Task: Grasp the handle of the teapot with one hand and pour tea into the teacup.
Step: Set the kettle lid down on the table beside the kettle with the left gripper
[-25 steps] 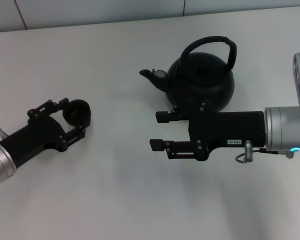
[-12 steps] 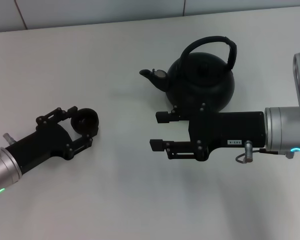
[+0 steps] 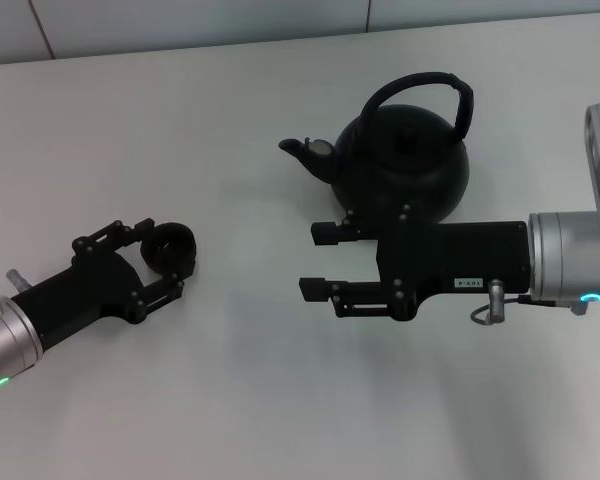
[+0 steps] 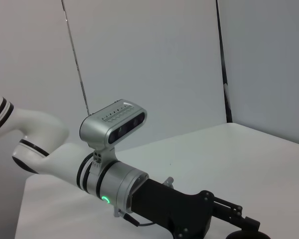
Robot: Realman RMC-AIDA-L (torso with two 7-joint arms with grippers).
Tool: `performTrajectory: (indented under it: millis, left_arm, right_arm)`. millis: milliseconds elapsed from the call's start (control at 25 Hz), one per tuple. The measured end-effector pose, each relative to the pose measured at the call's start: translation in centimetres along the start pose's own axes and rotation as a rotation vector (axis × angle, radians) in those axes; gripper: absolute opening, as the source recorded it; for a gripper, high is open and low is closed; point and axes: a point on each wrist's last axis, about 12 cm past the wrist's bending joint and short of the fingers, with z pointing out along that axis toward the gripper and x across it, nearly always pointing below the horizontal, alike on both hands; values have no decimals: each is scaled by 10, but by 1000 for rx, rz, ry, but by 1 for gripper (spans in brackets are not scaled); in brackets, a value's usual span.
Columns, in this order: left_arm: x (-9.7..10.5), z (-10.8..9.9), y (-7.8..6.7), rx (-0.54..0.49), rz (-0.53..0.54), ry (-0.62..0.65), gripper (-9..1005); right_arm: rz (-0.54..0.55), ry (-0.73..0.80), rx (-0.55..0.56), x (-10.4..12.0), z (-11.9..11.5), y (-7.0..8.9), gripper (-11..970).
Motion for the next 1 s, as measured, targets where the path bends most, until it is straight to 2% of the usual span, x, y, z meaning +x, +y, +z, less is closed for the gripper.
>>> performTrajectory:
  millis: [1000]
  left_arm:
    - [-2, 1, 4, 2, 27, 14, 754]
  right_arm:
    - [-2, -1, 4, -1, 0, -1, 641]
